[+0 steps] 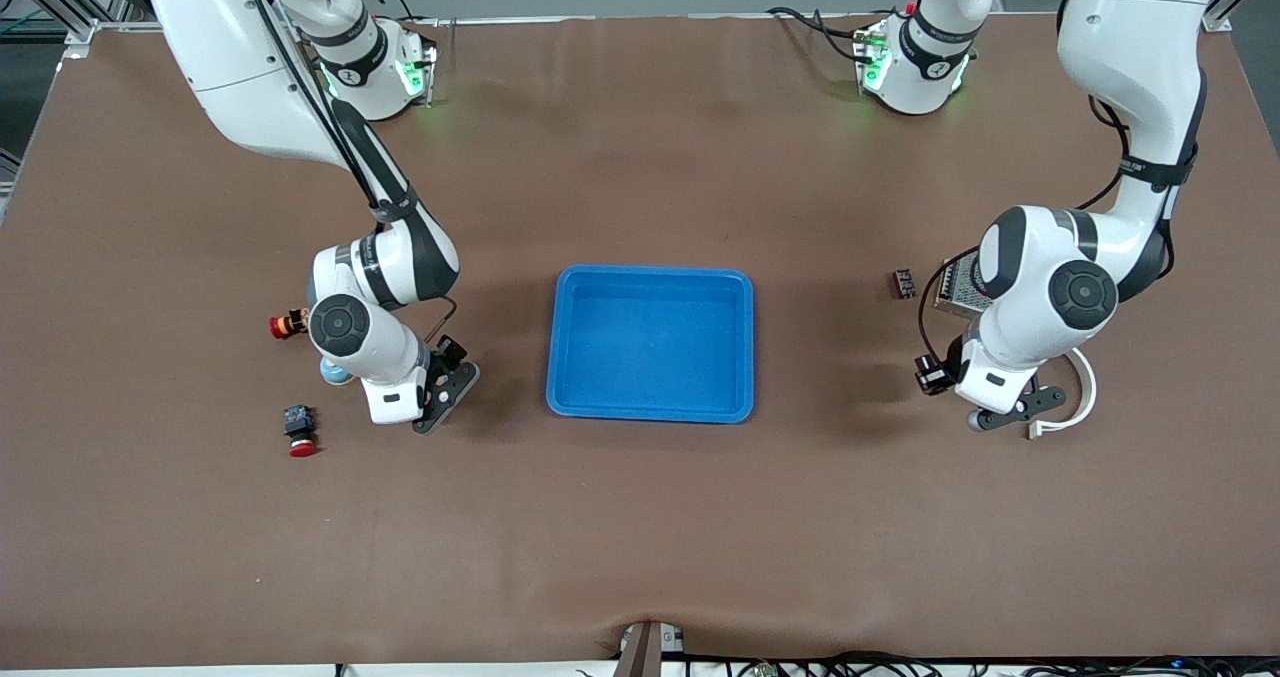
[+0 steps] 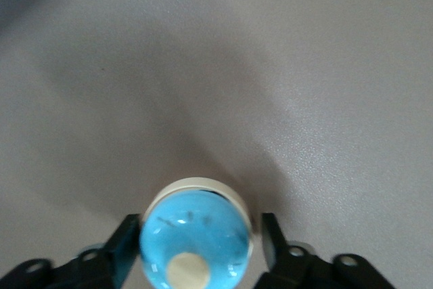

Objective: Place electrolytic capacitor and blue bell in tray
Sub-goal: 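Lift the bell with the right gripper while the left gripper lifts the capacitor, then carry the bell and the capacitor over the blue tray with both grippers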

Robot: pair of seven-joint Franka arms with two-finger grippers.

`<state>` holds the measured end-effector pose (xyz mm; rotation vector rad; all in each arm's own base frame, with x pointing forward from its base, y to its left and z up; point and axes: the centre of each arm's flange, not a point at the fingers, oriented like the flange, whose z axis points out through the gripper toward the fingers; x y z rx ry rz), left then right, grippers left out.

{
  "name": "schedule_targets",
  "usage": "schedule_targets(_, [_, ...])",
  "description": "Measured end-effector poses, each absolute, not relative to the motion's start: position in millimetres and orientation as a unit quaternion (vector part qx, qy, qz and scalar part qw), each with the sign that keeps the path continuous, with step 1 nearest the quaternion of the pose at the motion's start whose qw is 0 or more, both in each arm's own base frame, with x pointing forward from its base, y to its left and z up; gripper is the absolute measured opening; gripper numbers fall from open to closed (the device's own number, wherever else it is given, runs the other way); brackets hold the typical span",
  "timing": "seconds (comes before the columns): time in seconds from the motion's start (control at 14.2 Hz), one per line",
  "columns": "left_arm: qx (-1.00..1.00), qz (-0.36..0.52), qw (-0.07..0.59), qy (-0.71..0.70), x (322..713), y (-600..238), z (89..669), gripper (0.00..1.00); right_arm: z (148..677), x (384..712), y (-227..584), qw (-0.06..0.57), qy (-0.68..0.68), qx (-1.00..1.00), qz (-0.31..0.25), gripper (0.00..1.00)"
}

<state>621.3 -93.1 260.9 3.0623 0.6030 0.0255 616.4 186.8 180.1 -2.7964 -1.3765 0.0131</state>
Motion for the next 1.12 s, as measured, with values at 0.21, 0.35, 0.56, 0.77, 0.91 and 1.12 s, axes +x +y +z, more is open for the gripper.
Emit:
schedule_targets(0.21, [0.968, -0.015, -0.001, 0.249, 620, -124, 273, 0.33, 181, 617, 187, 0.013, -0.436, -0.900, 0.003, 0.69])
schedule_targets(0.35, [0.956, -0.027, -0.010, 0.291, 619, -151, 288, 0.33, 181, 617, 187, 0.013, -0.421, -0.907, 0.003, 0.69])
schedule_targets(0.56, [0.933, -0.024, -0.013, 0.358, 617, -200, 317, 0.33, 186, 618, 191, 0.015, -0.402, -0.916, 0.008, 0.69])
schedule_targets(0.77, [0.914, -0.015, -0.007, 0.405, 612, -237, 331, 0.33, 214, 625, 202, 0.020, -0.380, -0.924, 0.029, 0.69])
schedule_targets(0.91, [0.891, -0.009, -0.002, 0.453, 610, -253, 337, 0.33, 243, 628, 214, 0.024, -0.357, -0.933, 0.039, 0.69])
schedule_targets(1.12, [0.847, -0.022, 0.012, 0.532, 609, -273, 339, 0.33, 273, 624, 238, 0.030, -0.308, -0.950, 0.034, 0.69])
